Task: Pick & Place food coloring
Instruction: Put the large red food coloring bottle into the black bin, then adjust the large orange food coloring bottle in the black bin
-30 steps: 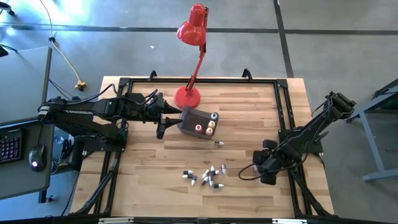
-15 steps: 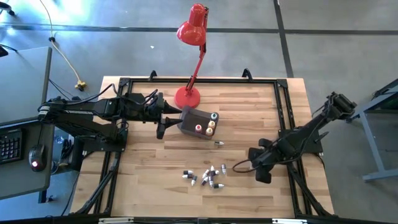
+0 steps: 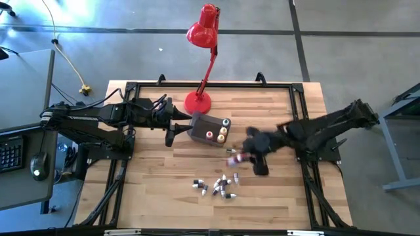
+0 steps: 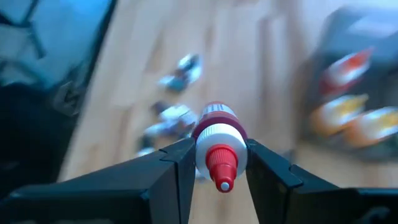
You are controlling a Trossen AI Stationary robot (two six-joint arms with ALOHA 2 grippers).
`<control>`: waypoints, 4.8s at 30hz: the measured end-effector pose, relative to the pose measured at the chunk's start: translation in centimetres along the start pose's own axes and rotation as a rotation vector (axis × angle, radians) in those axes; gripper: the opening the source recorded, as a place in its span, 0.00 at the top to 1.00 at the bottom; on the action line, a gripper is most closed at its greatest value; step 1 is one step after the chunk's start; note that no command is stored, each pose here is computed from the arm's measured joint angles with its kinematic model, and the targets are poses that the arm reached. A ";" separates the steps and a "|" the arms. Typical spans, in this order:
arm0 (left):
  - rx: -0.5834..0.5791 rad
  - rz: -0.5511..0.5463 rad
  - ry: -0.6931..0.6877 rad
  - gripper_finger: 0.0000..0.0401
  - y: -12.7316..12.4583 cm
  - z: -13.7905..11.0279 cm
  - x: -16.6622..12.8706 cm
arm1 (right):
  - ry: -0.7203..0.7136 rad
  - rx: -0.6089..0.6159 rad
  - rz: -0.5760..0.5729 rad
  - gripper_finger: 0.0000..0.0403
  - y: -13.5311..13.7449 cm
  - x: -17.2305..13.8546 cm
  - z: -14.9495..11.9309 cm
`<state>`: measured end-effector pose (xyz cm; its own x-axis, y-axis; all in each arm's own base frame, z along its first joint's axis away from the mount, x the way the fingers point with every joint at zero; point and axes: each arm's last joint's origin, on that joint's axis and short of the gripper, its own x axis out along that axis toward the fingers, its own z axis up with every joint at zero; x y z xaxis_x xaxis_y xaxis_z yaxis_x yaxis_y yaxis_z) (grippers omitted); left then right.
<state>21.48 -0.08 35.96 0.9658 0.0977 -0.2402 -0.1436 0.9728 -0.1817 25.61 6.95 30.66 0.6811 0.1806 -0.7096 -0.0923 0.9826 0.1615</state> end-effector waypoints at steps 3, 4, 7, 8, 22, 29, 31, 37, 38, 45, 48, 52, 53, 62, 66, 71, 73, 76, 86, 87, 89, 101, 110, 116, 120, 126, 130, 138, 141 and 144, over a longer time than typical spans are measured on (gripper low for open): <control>0.003 0.000 0.000 0.53 0.0 0.0 0.0 | -0.073 -0.047 -0.063 0.72 -2.7 -0.9 1.8; 0.003 0.000 0.000 0.53 0.0 0.0 0.0 | -0.096 -0.059 -0.090 0.72 -3.8 -1.3 2.4; 0.003 0.000 0.000 0.53 0.0 0.0 0.0 | -0.162 -0.061 -0.173 0.72 -6.8 -2.4 3.9; 0.003 0.000 0.000 0.53 0.0 0.0 0.0 | -0.174 -0.054 -0.191 0.72 -7.7 -2.5 4.4; 0.004 0.003 0.010 0.53 0.0 -0.1 0.0 | 0.331 -0.072 -0.207 0.72 -17.1 5.4 7.1; 0.012 0.023 0.066 0.53 0.2 -0.7 0.0 | 0.368 -0.123 -0.140 0.72 -18.5 8.4 8.0; 0.014 0.034 0.079 0.53 0.2 -0.8 0.0 | 0.394 -0.124 -0.136 0.72 -18.7 9.0 7.7; 0.018 0.054 0.096 0.53 0.3 -1.0 -0.1 | 0.449 -0.113 -0.139 0.72 -19.2 10.5 6.9; 0.018 0.055 0.099 0.53 0.3 -1.0 -0.1 | 0.456 -0.114 -0.145 0.72 -19.4 10.8 6.8; 0.018 0.056 0.101 0.53 0.3 -1.0 -0.1 | 0.499 -0.142 -0.235 0.72 -20.1 11.3 6.5; 0.018 0.056 0.101 0.53 0.3 -1.0 -0.1 | 0.493 -0.102 -0.207 0.72 -20.6 11.2 6.3; 0.018 0.057 0.100 0.53 0.3 -1.0 -0.1 | 0.466 -0.074 -0.198 0.67 -21.0 11.1 6.4; 0.018 0.057 0.101 0.53 0.3 -1.0 -0.1 | 0.465 -0.073 -0.200 0.65 -21.1 11.1 6.4; 0.018 0.054 0.103 0.53 0.3 -1.0 -0.1 | 0.458 -0.104 -0.222 0.51 -21.3 11.1 6.5; 0.018 0.055 0.105 0.53 0.3 -1.1 -0.1 | 0.502 -0.133 -0.305 0.50 -21.2 10.8 6.6; 0.020 0.057 0.113 0.53 0.3 -1.1 -0.1 | 0.518 -0.179 -0.313 0.51 -19.8 9.3 8.5; 0.022 0.061 0.128 0.53 0.4 -1.3 -0.1 | 0.503 -0.193 -0.284 0.52 -18.6 8.4 9.7; 0.026 0.068 0.157 0.53 0.5 -1.5 -0.2 | 0.496 -0.223 -0.245 0.52 -16.3 6.9 11.3; 0.069 0.151 0.382 0.53 1.0 -3.9 0.7 | 0.541 -0.174 -0.052 0.56 -6.7 3.3 13.0; 0.077 0.175 0.401 0.53 1.0 -4.2 1.3 | 0.538 -0.173 -0.049 0.56 -5.9 3.2 12.9; 0.092 0.217 0.442 0.53 1.1 -5.0 2.7 | 0.526 -0.188 -0.032 0.58 -4.7 2.6 12.9; 0.144 0.352 0.557 0.87 3.6 -9.1 10.6 | 0.309 -0.089 -0.162 0.68 -1.3 -6.5 12.7; 0.118 0.352 0.540 0.97 4.5 -11.2 14.0 | 0.166 -0.124 -0.205 0.71 0.0 -12.3 11.6; 0.091 0.364 0.568 0.99 4.8 -12.7 15.2 | 0.129 -0.140 -0.190 0.71 0.5 -13.1 11.5; 0.074 0.364 0.583 1.00 4.8 -13.1 15.5 | 0.134 -0.148 -0.183 0.71 0.8 -12.9 11.5; 0.057 0.292 0.596 1.00 4.6 -13.2 15.6 | 0.134 -0.151 -0.180 0.71 0.9 -12.8 11.5; 0.048 0.263 0.589 1.00 4.5 -13.1 15.7 | 0.134 -0.151 -0.180 0.71 0.9 -12.8 11.5; 0.070 0.192 0.535 1.00 4.3 -12.8 16.3 | 0.134 -0.151 -0.180 0.71 0.9 -12.8 11.5; 0.068 0.186 0.523 1.00 4.3 -12.7 16.3 | 0.134 -0.153 -0.180 0.71 0.9 -12.8 11.5; 0.068 0.186 0.526 1.00 4.3 -12.7 16.3 | 0.135 -0.157 -0.180 0.71 0.9 -12.8 11.5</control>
<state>33.90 3.02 19.13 0.6853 0.1683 -0.7086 -0.2703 0.9622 -0.0328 25.13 5.02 47.77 0.5948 -0.0036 -0.8039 -0.0972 0.9923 -0.0764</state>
